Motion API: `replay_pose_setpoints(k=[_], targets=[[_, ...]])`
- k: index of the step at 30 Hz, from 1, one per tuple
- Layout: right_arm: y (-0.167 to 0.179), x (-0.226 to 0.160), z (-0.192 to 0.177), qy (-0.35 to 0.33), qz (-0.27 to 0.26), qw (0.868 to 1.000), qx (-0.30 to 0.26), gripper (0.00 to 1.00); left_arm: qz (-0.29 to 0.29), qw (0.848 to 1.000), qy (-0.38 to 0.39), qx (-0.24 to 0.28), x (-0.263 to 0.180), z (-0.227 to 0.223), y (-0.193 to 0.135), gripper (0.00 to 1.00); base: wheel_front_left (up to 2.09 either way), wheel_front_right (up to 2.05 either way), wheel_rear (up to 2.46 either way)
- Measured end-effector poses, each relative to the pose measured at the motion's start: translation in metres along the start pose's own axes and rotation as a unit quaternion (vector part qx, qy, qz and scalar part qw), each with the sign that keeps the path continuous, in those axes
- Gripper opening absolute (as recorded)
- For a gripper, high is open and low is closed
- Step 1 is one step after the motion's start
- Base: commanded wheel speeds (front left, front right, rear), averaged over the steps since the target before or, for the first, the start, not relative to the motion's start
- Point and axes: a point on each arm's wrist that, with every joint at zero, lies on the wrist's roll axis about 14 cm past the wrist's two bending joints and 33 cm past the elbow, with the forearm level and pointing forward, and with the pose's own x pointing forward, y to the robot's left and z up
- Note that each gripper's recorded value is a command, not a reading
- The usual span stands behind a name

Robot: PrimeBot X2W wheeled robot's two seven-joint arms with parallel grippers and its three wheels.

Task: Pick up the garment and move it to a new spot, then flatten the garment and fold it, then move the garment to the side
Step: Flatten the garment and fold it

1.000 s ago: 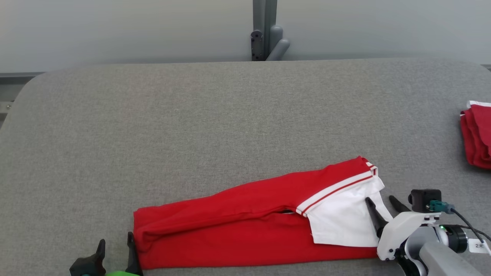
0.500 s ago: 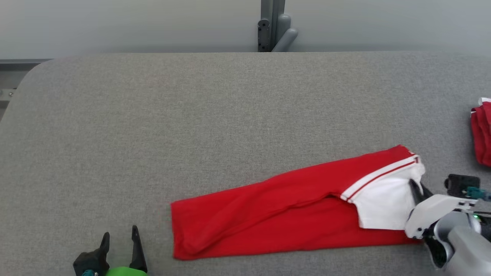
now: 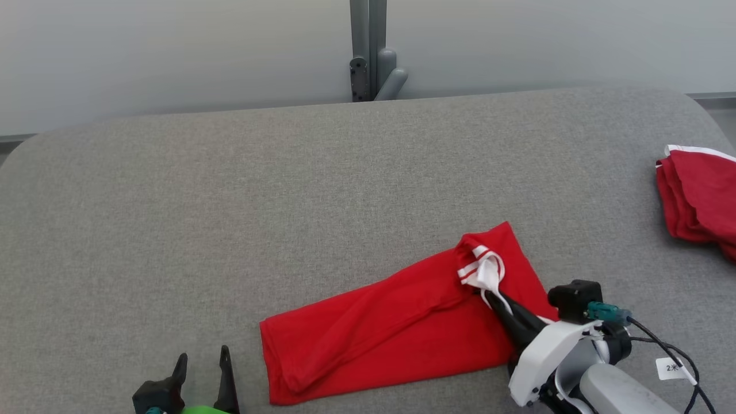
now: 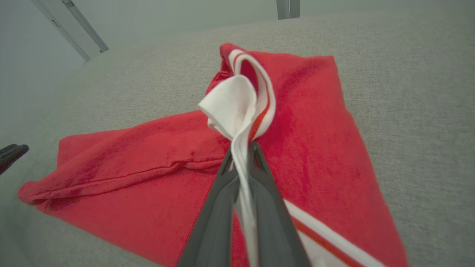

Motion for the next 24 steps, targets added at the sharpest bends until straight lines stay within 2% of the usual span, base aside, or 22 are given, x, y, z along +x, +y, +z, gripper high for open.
replay_pose_setpoints(k=[2,9,12,20,21,22,24], targets=[[0.036,-0.007,0.001,0.015,0.060,0.998,0.010,0.00,-0.018,1.000,-0.003,-0.002,0.000,0.002,-0.012,1.00,0.00,0.00,0.00],[0.120,-0.005,-0.009,0.055,0.180,0.982,0.026,0.00,-0.053,0.999,-0.011,0.003,-0.005,0.006,-0.034,1.00,0.00,0.00,0.00],[0.158,0.004,-0.006,0.056,0.228,0.972,0.027,0.00,-0.045,0.999,-0.012,0.003,-0.010,0.005,-0.029,1.00,0.00,0.00,0.00],[0.227,0.028,-0.017,0.075,0.311,0.947,0.013,0.00,0.009,1.000,-0.013,-0.009,-0.028,0.001,0.002,1.00,0.00,0.00,0.00],[0.232,0.030,-0.020,0.080,0.315,0.946,0.013,0.39,0.017,1.000,-0.014,-0.010,-0.031,0.000,0.007,1.00,0.00,0.00,0.00],[0.236,0.032,-0.023,0.083,0.319,0.944,0.014,1.00,0.026,0.999,-0.014,-0.012,-0.033,0.000,0.012,1.00,0.00,0.00,0.00],[0.243,0.037,-0.021,0.074,0.324,0.943,0.018,1.00,0.043,0.999,-0.017,-0.015,-0.038,0.000,0.021,1.00,0.00,0.00,0.00]])
